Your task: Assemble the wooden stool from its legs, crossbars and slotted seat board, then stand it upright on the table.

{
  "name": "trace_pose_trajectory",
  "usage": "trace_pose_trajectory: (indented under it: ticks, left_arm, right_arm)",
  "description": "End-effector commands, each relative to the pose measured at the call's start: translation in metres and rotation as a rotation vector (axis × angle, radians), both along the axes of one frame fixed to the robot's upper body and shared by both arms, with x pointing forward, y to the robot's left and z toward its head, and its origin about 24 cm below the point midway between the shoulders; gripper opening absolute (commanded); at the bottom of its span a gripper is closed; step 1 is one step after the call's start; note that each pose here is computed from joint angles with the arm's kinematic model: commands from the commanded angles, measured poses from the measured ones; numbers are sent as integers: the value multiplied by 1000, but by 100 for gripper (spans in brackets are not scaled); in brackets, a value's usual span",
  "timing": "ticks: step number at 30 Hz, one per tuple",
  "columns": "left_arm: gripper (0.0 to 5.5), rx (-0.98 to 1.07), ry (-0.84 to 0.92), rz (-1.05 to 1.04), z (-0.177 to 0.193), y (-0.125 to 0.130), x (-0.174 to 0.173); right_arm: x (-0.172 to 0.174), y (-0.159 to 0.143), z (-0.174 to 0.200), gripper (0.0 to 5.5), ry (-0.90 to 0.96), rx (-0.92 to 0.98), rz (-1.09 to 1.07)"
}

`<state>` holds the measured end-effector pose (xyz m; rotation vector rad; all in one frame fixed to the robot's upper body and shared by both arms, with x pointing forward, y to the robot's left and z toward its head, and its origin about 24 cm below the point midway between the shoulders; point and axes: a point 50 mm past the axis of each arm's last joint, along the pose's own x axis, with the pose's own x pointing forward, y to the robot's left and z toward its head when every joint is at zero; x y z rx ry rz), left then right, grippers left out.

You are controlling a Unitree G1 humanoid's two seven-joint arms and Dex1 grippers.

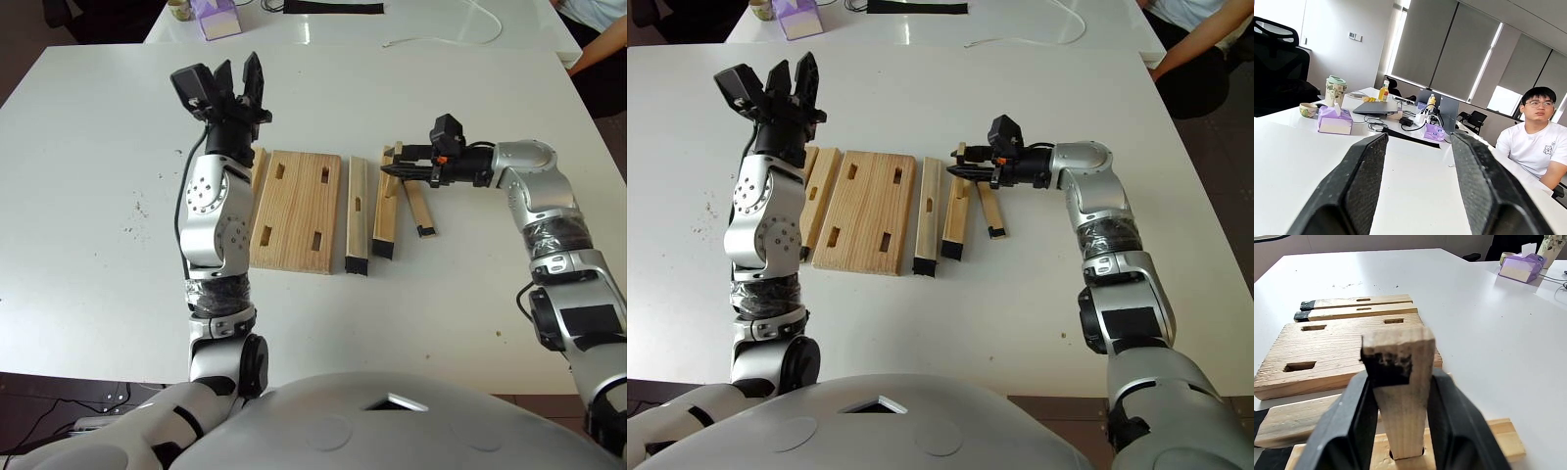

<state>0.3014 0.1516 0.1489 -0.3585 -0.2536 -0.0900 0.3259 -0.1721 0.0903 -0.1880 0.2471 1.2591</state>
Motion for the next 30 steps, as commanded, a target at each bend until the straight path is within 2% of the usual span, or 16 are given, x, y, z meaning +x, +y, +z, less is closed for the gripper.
trace_pose_trajectory:
  ticks: [1,8,18,21,23,27,30]
  left_arm:
    - [236,-31,-9,25,1,3,2]
    - [236,-123,-11,39,2,10,3]
    - [236,-139,-5,12,-4,9,-5]
    - [236,-137,-6,3,-4,7,-5]
    - [236,-139,-5,4,-4,7,-6]
    - [236,-143,15,35,-9,11,-6]
    - [236,-140,20,32,-9,10,-3]
  right_arm:
    - [-12,-5,-27,184,144,-6,-19]
    - [-14,-4,-20,283,104,-37,7]
    - [-25,-33,11,283,53,-95,27]
    - [-25,-48,30,283,17,-108,3]
    - [-25,-51,53,283,-26,-50,-11]
    - [-25,-14,111,283,-125,238,5]
    - [-34,21,109,283,-146,250,29]
